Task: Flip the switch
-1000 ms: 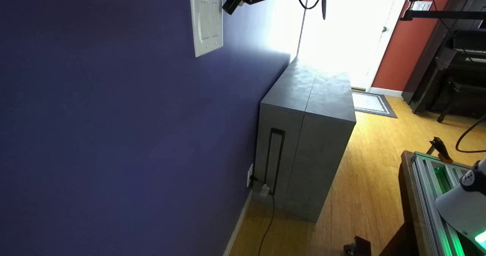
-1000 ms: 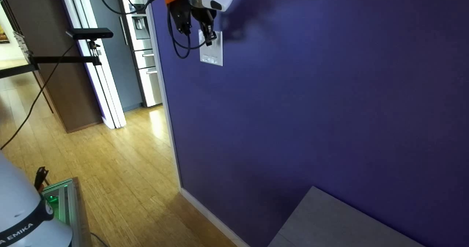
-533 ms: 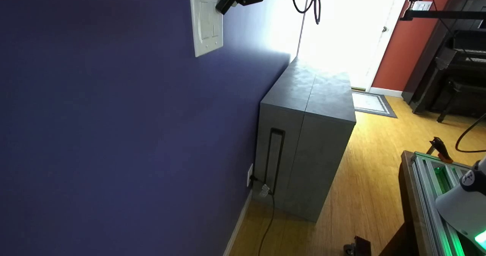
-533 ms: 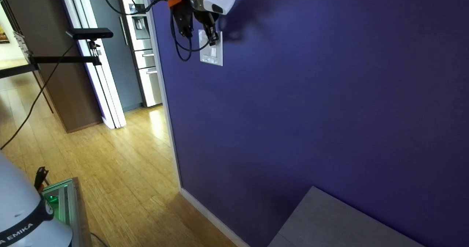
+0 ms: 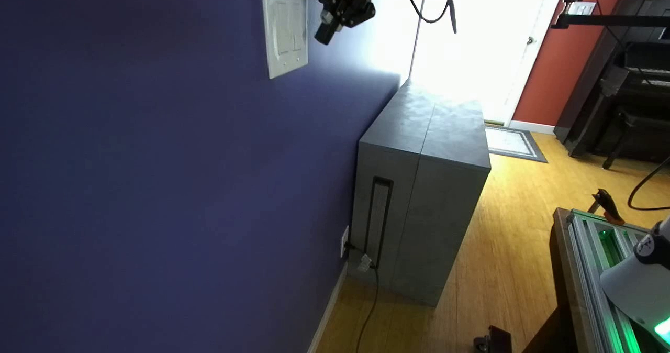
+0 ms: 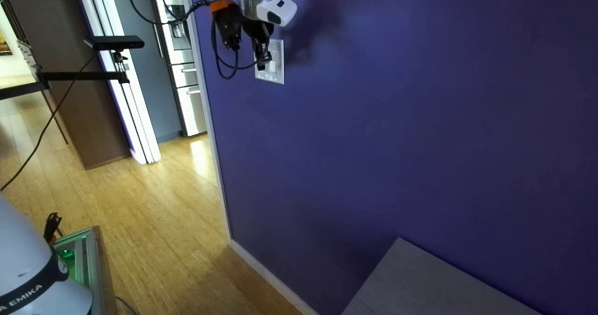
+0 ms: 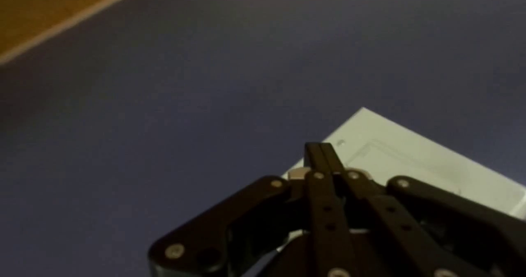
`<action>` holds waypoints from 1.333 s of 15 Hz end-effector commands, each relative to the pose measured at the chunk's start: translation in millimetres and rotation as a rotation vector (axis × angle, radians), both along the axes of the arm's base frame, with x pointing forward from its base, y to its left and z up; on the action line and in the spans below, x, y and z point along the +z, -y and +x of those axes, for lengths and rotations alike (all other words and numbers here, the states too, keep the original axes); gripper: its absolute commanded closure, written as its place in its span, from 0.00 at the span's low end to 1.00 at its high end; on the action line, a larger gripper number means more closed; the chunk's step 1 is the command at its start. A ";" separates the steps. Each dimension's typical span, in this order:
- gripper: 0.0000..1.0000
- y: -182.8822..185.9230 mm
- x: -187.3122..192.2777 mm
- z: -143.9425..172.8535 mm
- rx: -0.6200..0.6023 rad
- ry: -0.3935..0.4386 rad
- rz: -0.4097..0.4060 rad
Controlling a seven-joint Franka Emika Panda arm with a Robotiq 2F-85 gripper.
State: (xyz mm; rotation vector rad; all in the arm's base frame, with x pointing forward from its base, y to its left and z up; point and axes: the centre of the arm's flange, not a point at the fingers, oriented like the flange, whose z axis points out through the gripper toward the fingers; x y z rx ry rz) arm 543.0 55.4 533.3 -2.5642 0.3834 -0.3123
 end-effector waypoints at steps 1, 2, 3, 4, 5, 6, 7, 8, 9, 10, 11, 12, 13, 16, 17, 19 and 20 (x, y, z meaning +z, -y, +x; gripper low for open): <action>0.73 3.0 22.0 -22.6 0.119 -0.137 -0.115; 0.68 4.9 28.4 -33.8 0.151 -0.155 -0.172; 0.60 6.7 34.4 -41.7 0.174 -0.181 -0.228; 0.54 8.4 41.1 -49.4 0.197 -0.194 -0.286; 0.47 10.7 49.5 -58.9 0.211 -0.198 -0.342; 0.40 12.5 58.1 -67.7 0.232 -0.201 -0.386; 0.32 13.3 67.5 -76.9 0.239 -0.198 -0.426; 0.26 13.7 75.4 -84.4 0.249 -0.191 -0.456; 0.20 13.2 83.5 -92.1 0.259 -0.183 -0.484; 0.12 11.6 91.1 -99.0 0.265 -0.170 -0.507; 0.06 10.1 97.2 -104.9 0.273 -0.156 -0.524; 0.00 8.4 103.3 -109.9 0.280 -0.143 -0.538; 0.00 6.8 108.2 -114.2 0.287 -0.128 -0.548; 0.00 0.1 118.9 -124.9 0.315 -0.096 -0.571; 0.00 -1.4 120.9 -127.8 0.371 -0.081 -0.568; 0.00 -2.0 116.5 -117.5 0.330 -0.088 -0.546; 0.00 -3.0 117.8 -118.9 0.341 -0.083 -0.549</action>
